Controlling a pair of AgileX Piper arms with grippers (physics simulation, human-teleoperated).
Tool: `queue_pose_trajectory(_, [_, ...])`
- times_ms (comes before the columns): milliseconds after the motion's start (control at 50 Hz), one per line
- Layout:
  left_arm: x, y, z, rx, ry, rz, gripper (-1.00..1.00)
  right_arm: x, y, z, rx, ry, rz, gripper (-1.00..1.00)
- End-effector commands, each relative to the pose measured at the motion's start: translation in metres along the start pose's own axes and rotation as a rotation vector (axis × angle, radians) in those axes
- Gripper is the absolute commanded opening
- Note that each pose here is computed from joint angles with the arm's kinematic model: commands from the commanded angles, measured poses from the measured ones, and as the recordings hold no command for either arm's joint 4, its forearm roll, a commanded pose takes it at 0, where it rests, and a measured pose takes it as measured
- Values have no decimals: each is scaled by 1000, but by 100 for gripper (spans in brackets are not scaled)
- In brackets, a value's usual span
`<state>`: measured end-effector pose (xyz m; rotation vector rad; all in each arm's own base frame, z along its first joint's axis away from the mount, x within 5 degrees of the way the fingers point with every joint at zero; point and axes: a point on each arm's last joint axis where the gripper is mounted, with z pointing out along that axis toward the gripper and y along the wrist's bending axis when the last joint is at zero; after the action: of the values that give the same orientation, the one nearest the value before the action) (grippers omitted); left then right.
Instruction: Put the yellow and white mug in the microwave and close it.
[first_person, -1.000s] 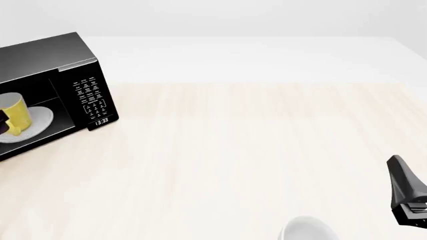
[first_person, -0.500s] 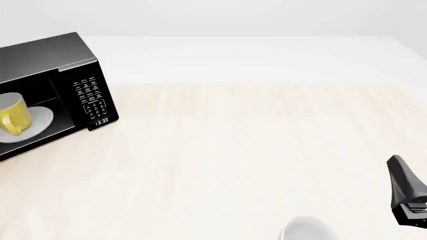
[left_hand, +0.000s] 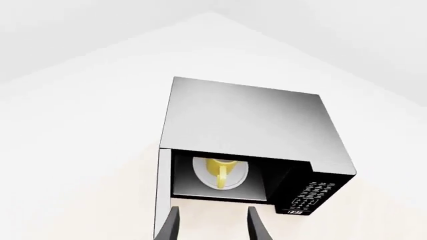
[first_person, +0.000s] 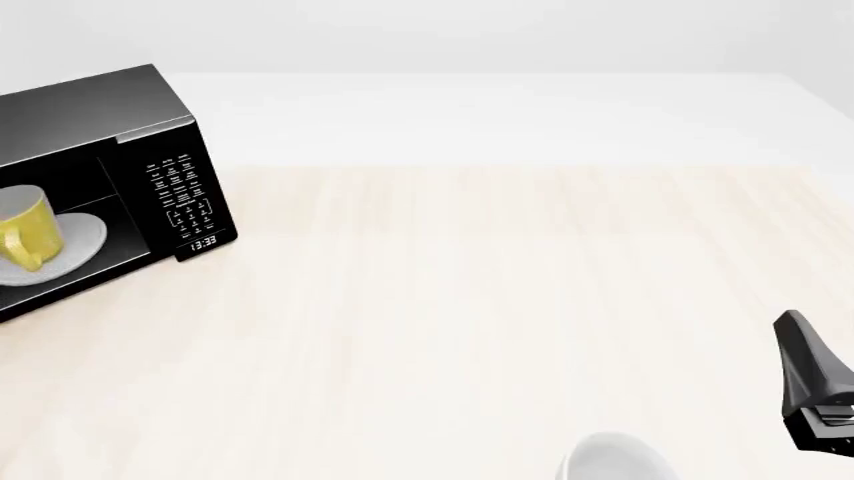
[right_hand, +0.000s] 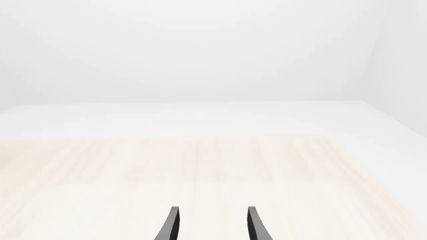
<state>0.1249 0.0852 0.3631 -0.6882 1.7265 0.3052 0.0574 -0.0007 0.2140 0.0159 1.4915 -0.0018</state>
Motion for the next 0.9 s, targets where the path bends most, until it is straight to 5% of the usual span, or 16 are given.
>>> queue_pose_trajectory(20, [-22, 13, -14, -103, -30, -55, 100, 0, 0, 0, 0, 0, 0, 100])
queue_pose_trajectory(160, [-28, 26, -14, -196, -43, -91, 100, 0, 0, 0, 0, 0, 0, 100])
queue_pose_trajectory(660, [-31, 50, -9, -336, -43, -157, 100, 0, 0, 0, 0, 0, 0, 100])
queue_pose_trajectory(740, [-30, 50, -9, -334, -42, -179, 100, 0, 0, 0, 0, 0, 0, 100])
queue_pose_trajectory(760, [-10, 30, 2, -202, 32, -130, 100, 0, 0, 0, 0, 0, 0, 100])
queue_pose_trajectory(780, [-31, 51, -11, -342, -51, -167, 100, 0, 0, 0, 1, 0, 1, 100])
queue_pose_trajectory(900, [-31, 51, -13, -343, -52, -160, 100, 0, 0, 0, 0, 0, 0, 100])
